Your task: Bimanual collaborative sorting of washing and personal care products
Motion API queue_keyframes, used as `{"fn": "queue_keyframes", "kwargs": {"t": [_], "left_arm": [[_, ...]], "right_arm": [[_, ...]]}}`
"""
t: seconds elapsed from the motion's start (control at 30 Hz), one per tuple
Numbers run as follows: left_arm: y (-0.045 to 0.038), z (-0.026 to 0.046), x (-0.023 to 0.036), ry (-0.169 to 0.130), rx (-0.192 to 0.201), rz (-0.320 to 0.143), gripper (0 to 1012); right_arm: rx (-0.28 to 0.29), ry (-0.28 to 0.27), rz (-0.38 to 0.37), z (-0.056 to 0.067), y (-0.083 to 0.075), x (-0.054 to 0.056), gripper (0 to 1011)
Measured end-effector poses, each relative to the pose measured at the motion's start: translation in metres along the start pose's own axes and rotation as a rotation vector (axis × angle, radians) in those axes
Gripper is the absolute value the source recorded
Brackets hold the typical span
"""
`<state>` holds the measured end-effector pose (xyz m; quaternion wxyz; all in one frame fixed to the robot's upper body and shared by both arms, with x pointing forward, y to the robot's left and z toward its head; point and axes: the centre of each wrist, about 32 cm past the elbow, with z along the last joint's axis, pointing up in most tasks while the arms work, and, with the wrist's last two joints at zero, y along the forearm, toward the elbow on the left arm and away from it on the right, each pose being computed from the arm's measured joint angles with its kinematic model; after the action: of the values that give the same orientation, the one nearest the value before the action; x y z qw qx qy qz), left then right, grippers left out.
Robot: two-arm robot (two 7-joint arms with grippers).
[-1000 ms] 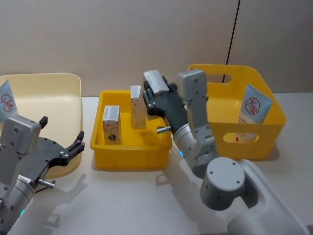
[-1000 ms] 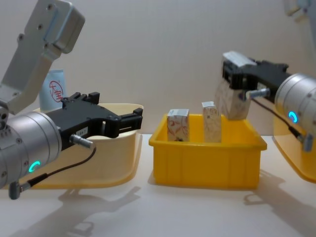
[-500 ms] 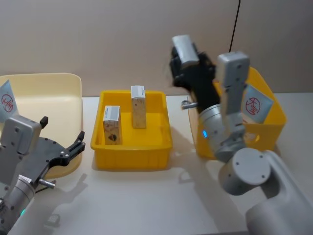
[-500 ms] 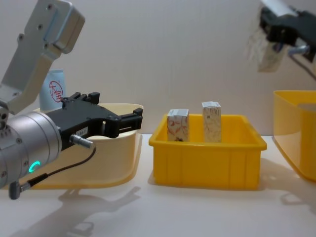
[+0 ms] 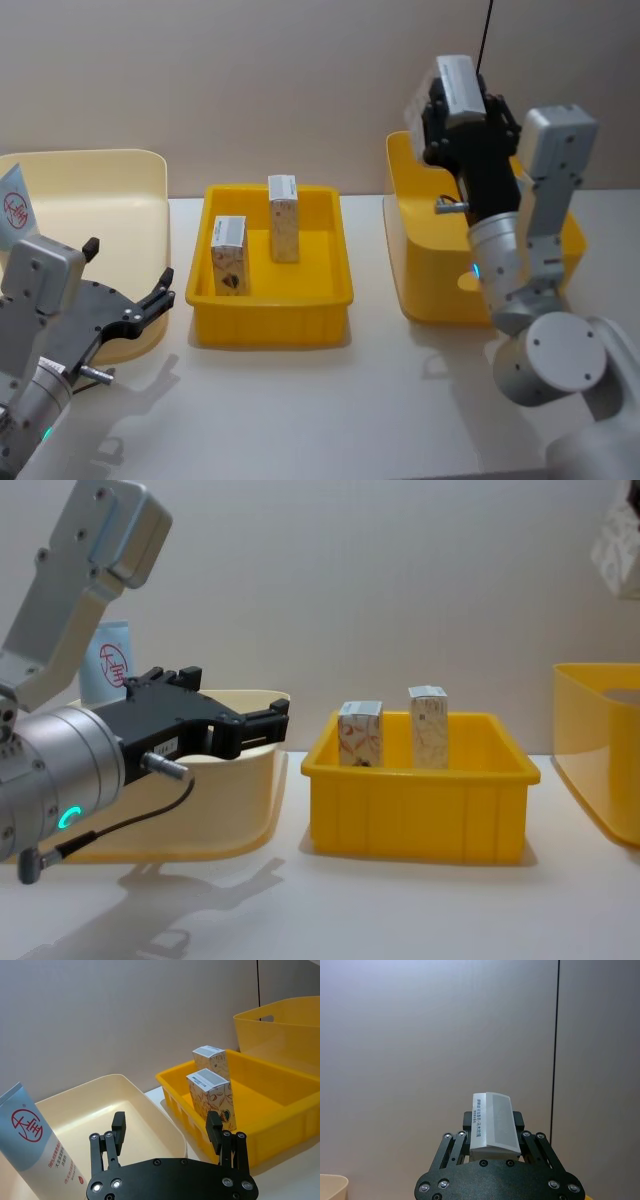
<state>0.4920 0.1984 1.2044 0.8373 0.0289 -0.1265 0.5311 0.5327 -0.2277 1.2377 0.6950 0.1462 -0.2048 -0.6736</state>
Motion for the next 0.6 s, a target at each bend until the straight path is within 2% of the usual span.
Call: {"fn": "queue_keyframes", "kwargs": {"t": [0.33,0.6], "left_arm": [[0.0000,0.0000,0.0000,0.000,0.000,0.000,1000],[0.0000,0.0000,0.0000,0.000,0.000,0.000,1000]], "right_arm": [[-0.075,-0.022,-0.037,0.003,-0.016,0.007,431],[-0.149,-0.031,-0.043,0.003,-0.021,0.008,431]]}}
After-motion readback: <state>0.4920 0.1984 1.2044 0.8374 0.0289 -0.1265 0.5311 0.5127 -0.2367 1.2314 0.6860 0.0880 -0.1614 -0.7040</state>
